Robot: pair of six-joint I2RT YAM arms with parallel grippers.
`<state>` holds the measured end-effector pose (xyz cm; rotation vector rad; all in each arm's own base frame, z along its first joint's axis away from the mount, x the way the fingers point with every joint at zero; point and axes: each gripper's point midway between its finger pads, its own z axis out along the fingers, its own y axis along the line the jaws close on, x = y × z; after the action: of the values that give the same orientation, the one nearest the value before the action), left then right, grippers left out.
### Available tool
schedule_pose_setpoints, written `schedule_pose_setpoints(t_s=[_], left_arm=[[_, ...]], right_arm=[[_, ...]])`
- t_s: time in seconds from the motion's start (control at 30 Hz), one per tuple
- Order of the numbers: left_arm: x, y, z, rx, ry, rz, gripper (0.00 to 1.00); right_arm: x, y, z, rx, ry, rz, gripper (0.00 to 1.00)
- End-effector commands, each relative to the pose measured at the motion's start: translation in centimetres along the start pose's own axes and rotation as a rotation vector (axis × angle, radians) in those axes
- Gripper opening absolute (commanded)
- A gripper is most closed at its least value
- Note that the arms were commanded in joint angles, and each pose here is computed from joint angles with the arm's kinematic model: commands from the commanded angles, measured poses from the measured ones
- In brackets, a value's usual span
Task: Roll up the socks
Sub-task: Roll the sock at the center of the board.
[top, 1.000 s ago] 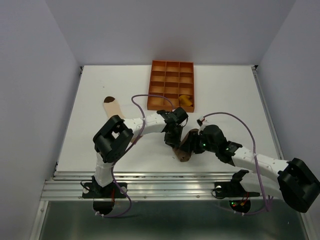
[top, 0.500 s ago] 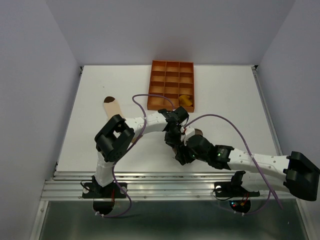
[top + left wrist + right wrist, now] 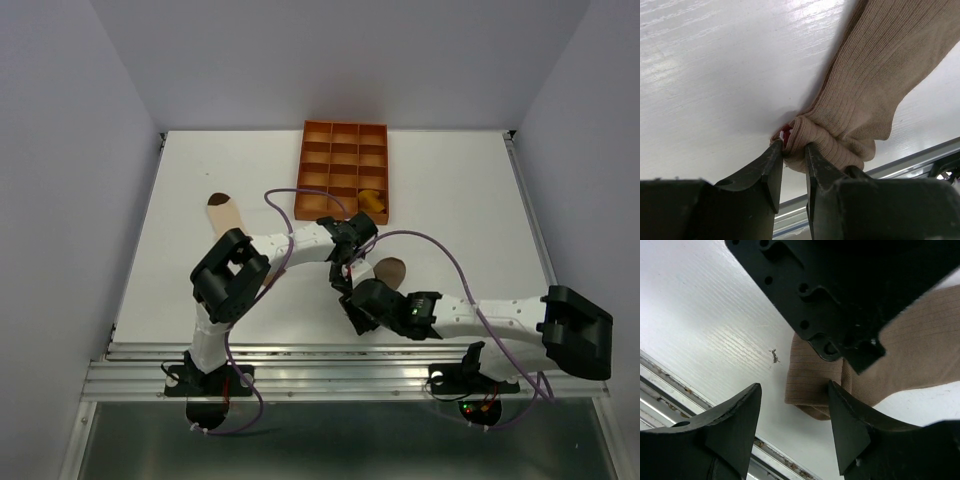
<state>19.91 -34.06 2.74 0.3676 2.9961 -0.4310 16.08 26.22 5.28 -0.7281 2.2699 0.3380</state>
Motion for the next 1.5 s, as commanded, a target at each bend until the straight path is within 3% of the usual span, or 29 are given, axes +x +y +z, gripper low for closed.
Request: schedule_pose_setpoints(t_s=[0.0, 0.2, 0.57, 0.67, 0.77, 0.87, 0.93, 1.1, 1.23, 1.47], left_arm=[[2.9, 5.2, 2.4, -0.226, 0.105, 0.017, 0.32], [2.7, 4.9, 2.2, -0.210, 0.104, 0.016, 0.32], [2.6, 4.4, 1.2, -0.156, 0.098, -0.001, 0.32], [2.5, 4.4, 1.0, -0.137, 0.098, -0.007, 0.33], [2.3, 4.3, 0.7, -0.099, 0.099, -0.014, 0.36], [1.4, 3.4, 0.2, -0.024, 0.072, -0.018, 0.40], [0.2, 2.5, -0.9, 0.057, 0.029, -0.025, 0.43], [-3.3, 1.0, -4.4, 0.160, -0.120, -0.018, 0.52], [-5.4, 2.6, -6.1, 0.167, -0.194, -0.056, 0.52], [-5.3, 4.9, -7.2, 0.164, -0.251, -0.092, 0.53]], right_arm=[[-1.0, 0.4, 0.0, 0.024, -0.010, -0.036, 0.61], [-0.2, 0.8, 0.5, 0.036, 0.034, -0.038, 0.60], [2.7, -1.7, 2.0, 0.260, 0.177, -0.031, 0.52], [3.1, -1.7, 2.4, 0.285, 0.195, -0.047, 0.45], [3.2, -2.1, 2.5, 0.314, 0.202, -0.048, 0.20], [3.1, -2.1, 2.4, 0.316, 0.197, -0.043, 0.08], [3.0, -1.9, 2.3, 0.303, 0.191, -0.032, 0.01], [1.7, 1.3, 2.5, 0.128, 0.142, 0.031, 0.01], [0.8, 3.2, 2.3, 0.007, 0.130, 0.090, 0.01], [-0.9, 3.1, 2.6, -0.119, 0.131, 0.219, 0.01]])
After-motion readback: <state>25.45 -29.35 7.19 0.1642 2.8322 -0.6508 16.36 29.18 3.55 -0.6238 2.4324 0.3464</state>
